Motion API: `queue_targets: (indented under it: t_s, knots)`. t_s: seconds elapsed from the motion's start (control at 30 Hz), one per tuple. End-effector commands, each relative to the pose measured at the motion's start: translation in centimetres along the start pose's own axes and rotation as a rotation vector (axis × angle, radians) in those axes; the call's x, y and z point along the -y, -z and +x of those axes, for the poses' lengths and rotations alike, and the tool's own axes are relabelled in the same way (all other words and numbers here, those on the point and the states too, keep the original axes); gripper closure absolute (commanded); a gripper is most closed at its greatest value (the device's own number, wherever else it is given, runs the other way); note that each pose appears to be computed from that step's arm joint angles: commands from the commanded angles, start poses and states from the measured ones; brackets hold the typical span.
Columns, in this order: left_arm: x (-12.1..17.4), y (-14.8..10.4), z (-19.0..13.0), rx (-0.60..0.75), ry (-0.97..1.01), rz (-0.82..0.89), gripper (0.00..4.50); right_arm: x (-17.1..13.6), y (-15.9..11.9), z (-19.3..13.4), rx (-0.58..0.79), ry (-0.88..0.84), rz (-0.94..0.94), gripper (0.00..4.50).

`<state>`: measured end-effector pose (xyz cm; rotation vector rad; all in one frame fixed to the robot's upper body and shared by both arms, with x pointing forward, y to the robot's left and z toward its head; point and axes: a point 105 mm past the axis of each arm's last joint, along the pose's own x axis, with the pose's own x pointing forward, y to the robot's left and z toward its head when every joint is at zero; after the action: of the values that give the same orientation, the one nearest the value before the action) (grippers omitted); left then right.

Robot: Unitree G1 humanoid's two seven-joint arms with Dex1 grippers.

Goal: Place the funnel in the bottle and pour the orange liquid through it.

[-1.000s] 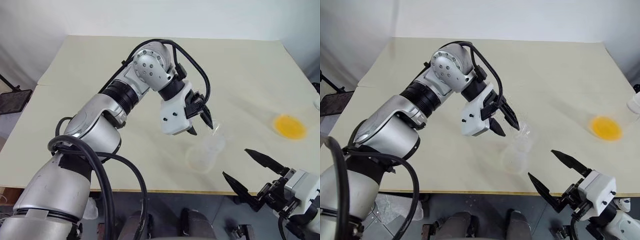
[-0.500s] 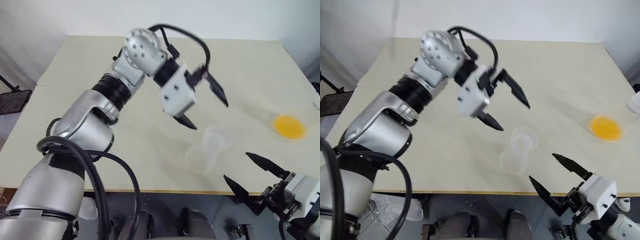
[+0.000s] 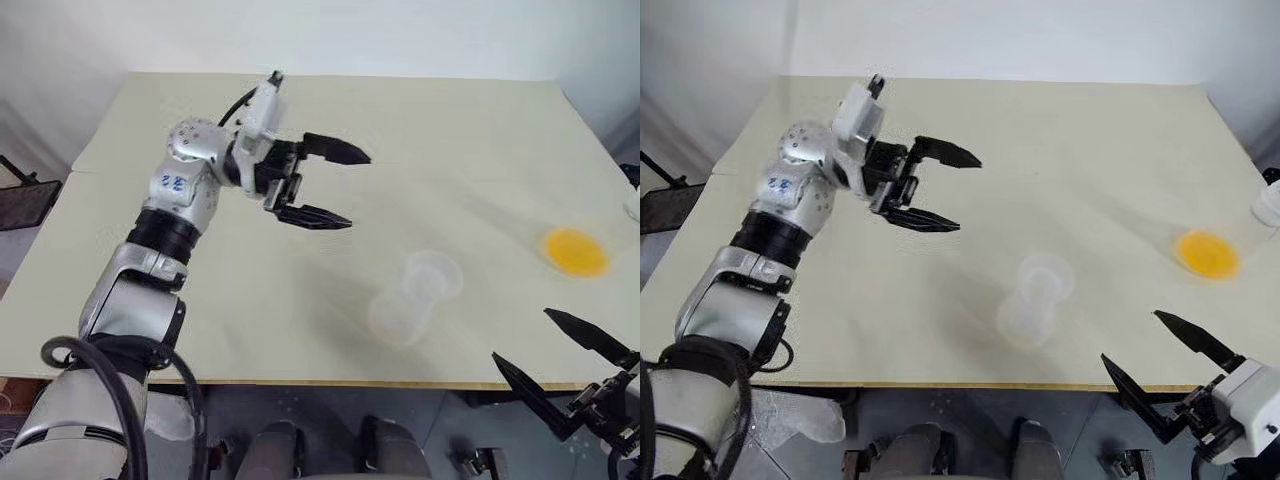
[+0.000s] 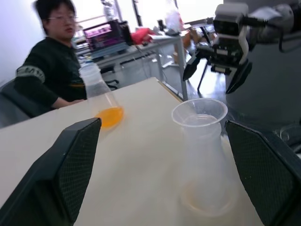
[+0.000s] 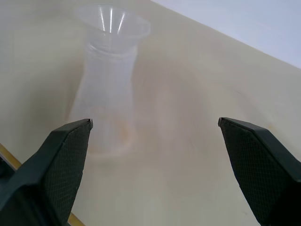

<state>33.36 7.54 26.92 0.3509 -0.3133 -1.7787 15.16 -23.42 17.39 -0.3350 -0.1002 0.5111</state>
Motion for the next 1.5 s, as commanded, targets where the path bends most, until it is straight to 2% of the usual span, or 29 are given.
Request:
queue_targets:
  t_s: [0.03,0.17,0.27,0.4,0.6,0.77,0.87,1.5]
  knots:
    - [1.6,2.5,-1.5,-0.062,-0.042,-0.012,0.04,1.7,-0.2,-0.7,0.000,0.085,-0.026,0.00]
    - [3.8,5.6,-2.1,-0.118,-0.069,-0.121,0.04,3.1,0.7,-1.7,-0.036,0.232,-0.023,0.00]
    - [5.6,6.6,-1.4,-0.090,-0.054,-0.152,0.04,3.2,0.7,-2.3,-0.031,0.349,0.015,0.00]
    - [5.9,6.2,0.5,-0.014,-0.089,-0.156,0.04,3.2,1.4,-3.8,-0.089,0.491,0.074,0.00]
    - [6.3,5.8,2.5,0.038,-0.117,-0.157,0.04,5.2,1.5,-4.0,-0.065,0.669,0.058,0.00]
    - [7.1,5.5,3.9,0.057,-0.120,-0.161,0.04,10.0,2.3,-3.3,-0.034,0.800,0.067,0.00]
    - [7.7,5.5,4.3,0.061,-0.120,-0.182,0.04,11.7,3.1,-1.7,-0.056,0.754,0.102,0.00]
    - [8.7,5.5,3.9,0.039,-0.166,-0.214,0.04,20.3,1.8,3.5,0.066,0.701,0.179,0.00]
